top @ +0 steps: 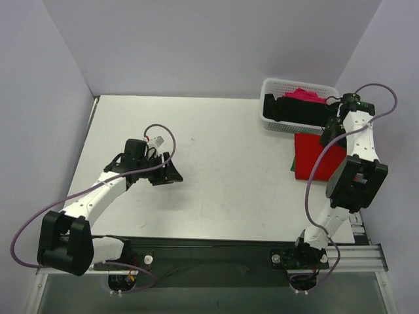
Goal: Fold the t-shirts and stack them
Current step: Put the neatly folded tshirt into the corner of the board with the right arm
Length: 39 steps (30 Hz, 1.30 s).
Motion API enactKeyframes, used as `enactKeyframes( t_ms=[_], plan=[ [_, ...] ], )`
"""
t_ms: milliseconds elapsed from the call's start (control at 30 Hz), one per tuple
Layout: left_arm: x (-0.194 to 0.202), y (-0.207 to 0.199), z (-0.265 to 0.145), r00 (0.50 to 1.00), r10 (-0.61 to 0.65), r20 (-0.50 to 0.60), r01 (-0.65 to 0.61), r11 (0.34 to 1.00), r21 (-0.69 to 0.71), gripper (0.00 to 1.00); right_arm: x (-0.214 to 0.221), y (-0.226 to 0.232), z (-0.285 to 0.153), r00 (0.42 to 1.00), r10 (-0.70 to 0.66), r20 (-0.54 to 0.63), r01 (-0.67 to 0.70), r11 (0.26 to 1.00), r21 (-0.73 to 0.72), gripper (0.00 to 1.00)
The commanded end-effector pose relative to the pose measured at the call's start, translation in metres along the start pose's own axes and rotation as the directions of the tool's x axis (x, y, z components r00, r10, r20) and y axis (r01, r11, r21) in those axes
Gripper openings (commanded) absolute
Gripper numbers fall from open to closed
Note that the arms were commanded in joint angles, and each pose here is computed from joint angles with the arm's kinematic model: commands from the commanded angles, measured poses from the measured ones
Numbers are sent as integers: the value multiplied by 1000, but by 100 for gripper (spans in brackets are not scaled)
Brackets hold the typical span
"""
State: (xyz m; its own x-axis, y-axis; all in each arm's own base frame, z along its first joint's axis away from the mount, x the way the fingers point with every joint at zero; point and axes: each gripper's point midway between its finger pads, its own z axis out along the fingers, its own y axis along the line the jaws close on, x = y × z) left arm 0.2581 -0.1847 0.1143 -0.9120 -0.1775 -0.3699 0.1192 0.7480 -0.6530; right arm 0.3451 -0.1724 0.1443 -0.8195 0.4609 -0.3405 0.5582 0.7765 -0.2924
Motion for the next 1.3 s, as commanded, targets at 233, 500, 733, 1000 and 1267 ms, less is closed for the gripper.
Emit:
enactKeyframes(
  t_ms=[233, 500, 733, 1000, 1267],
  plan=[
    [-19, -4, -44, 978, 24, 205, -4, 995, -97, 68, 46, 4, -100, 948, 91, 306, -26, 977, -210, 100],
    [-24, 5, -76, 931, 35, 362, 29, 985, -170, 70, 124, 39, -144, 899, 137, 416, 92, 869, -486, 100],
    [-21, 18, -94, 899, 46, 436, 64, 970, -235, 75, 191, 58, -124, 914, 156, 375, 126, 768, -627, 100],
    [-16, 26, -112, 867, 59, 494, 89, 959, -270, 78, 207, 57, -108, 914, 158, 374, 121, 773, -622, 100],
    [-18, 30, -124, 849, 82, 523, 98, 947, -307, 80, 205, 55, -108, 913, 154, 377, 120, 782, -612, 100]
  ],
)
